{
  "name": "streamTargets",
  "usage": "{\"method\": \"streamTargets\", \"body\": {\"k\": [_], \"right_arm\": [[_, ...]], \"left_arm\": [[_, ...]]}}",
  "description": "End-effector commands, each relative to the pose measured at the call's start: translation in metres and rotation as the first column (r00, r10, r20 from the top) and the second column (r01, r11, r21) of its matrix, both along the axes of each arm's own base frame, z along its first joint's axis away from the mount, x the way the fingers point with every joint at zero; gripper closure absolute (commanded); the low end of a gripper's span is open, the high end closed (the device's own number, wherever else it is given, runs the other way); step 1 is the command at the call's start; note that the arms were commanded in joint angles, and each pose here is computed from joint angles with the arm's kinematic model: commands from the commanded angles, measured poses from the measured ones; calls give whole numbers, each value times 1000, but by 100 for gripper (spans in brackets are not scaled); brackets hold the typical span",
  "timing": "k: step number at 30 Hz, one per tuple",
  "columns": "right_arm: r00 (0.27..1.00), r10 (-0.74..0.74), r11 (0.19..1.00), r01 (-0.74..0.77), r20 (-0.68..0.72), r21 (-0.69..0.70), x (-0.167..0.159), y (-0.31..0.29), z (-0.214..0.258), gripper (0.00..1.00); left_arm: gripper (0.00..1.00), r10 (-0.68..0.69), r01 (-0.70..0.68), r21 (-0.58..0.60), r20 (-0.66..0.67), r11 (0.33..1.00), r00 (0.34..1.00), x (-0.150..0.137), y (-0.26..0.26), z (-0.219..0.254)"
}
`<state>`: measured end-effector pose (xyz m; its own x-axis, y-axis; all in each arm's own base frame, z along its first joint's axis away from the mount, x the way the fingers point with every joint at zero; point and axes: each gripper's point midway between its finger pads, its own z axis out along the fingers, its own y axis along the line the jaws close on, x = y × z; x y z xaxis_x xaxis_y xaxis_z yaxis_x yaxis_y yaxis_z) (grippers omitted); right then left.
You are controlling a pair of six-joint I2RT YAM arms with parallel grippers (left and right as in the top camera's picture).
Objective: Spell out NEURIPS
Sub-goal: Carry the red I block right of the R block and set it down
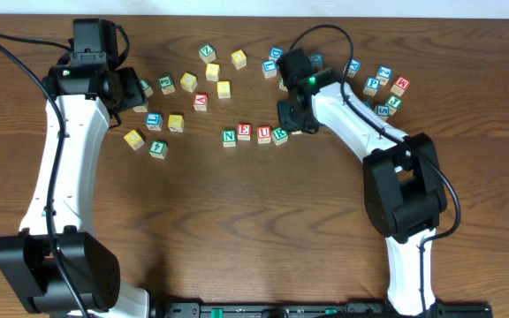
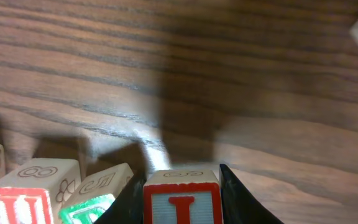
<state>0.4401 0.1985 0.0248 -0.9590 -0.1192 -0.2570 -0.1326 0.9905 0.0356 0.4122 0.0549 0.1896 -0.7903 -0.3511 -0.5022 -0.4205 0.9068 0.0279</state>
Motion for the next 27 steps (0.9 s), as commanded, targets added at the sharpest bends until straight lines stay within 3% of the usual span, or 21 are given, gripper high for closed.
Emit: {"method": "streamTargets", "body": {"k": [1, 11, 21, 27], "right_arm": [[1000, 15, 1000, -15, -24, 17, -5, 0, -10, 75], [1000, 12, 1000, -12, -22, 17, -4, -1, -10, 64], [1000, 12, 1000, -12, -23, 17, -4, -1, -10, 61], [1000, 12, 1000, -11, -24, 16, -4, -2, -10, 53]], "left_arm": [[27, 11, -11, 2, -20, 1000, 1000, -3, 2, -7], [27, 11, -11, 2, -20, 1000, 1000, -3, 2, -7], [27, 11, -11, 2, -20, 1000, 1000, -3, 2, -7], [27, 11, -11, 2, -20, 1000, 1000, -3, 2, -7]]}}
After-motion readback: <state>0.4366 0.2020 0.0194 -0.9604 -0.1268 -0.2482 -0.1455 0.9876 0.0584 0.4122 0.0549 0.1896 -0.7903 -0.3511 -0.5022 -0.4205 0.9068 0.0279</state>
